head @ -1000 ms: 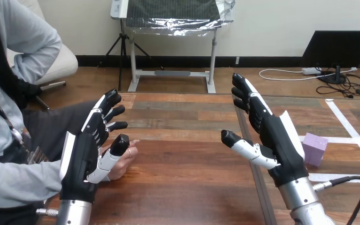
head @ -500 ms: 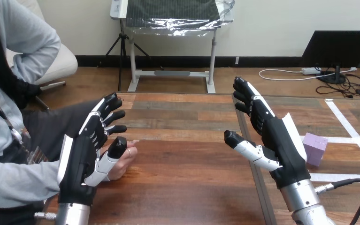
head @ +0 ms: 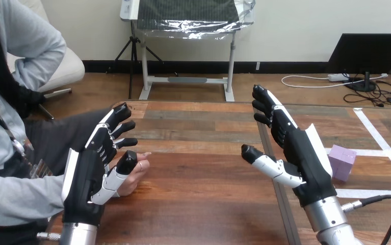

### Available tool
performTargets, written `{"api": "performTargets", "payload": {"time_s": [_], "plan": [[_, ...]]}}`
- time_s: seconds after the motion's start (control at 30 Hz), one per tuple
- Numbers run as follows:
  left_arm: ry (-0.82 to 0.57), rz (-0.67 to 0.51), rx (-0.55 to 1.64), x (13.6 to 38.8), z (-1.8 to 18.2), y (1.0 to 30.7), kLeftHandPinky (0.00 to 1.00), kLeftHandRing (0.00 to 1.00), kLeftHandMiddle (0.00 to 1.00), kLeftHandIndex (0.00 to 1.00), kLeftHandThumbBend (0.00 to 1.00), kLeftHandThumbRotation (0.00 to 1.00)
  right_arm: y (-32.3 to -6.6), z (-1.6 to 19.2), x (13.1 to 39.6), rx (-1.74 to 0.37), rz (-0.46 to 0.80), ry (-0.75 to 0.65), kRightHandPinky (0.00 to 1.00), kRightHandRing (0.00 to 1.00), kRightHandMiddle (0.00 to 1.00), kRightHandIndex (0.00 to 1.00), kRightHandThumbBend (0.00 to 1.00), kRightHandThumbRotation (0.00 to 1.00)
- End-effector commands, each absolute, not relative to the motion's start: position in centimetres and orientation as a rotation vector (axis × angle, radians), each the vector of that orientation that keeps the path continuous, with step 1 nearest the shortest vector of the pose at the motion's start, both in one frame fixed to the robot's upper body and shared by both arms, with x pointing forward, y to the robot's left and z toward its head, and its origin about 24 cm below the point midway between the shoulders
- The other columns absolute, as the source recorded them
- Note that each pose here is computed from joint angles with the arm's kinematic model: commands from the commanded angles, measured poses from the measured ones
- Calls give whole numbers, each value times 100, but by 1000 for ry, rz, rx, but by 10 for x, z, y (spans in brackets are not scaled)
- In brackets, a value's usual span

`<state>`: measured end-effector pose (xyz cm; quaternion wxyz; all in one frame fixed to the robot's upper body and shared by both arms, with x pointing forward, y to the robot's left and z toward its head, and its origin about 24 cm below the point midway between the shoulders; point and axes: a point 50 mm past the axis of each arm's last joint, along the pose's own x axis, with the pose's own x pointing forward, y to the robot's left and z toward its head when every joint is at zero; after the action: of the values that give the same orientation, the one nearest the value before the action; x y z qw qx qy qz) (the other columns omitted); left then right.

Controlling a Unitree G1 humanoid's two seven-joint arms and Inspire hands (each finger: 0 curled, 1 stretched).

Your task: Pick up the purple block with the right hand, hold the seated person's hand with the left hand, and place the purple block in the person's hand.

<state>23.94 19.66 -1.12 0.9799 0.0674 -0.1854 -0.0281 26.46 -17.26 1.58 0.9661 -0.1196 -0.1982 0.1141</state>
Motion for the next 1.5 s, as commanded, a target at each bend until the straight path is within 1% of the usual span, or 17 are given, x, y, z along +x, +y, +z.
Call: {"api": "performTargets", "payload": {"time_s": [0.0, 0.2, 0.4, 0.57, 0.83, 1.0, 1.2, 1.47], "plan": [[-441, -63, 128, 248, 0, 193, 70, 83, 87, 86, 100, 79, -170, 31, 269, -236, 216, -495, 91, 94, 95, 94, 88, 62], [-442, -62, 119, 246, -1, 193, 69, 82, 87, 86, 100, 78, -170, 32, 266, -242, 218, -504, 92, 94, 95, 95, 89, 59], [-443, -67, 112, 245, -1, 193, 69, 82, 87, 86, 100, 78, -171, 35, 266, -251, 218, -514, 92, 94, 95, 95, 92, 56], [-443, -67, 107, 246, -1, 192, 70, 83, 87, 87, 100, 78, -172, 36, 265, -252, 212, -517, 91, 93, 94, 94, 96, 51], [-443, -82, 100, 246, -1, 190, 71, 84, 88, 87, 100, 77, -175, 39, 265, -252, 216, -532, 89, 92, 95, 94, 97, 46], [-448, -83, 98, 246, -1, 189, 72, 84, 88, 87, 100, 76, -178, 42, 265, -267, 216, -543, 88, 92, 94, 93, 96, 45], [-454, -81, 102, 246, 0, 189, 71, 83, 87, 87, 100, 76, -181, 45, 266, -274, 213, -552, 87, 91, 92, 92, 99, 44], [-453, -82, 98, 247, 1, 189, 70, 83, 87, 87, 100, 75, -184, 49, 268, -298, 203, -557, 85, 89, 91, 91, 100, 44]]}}
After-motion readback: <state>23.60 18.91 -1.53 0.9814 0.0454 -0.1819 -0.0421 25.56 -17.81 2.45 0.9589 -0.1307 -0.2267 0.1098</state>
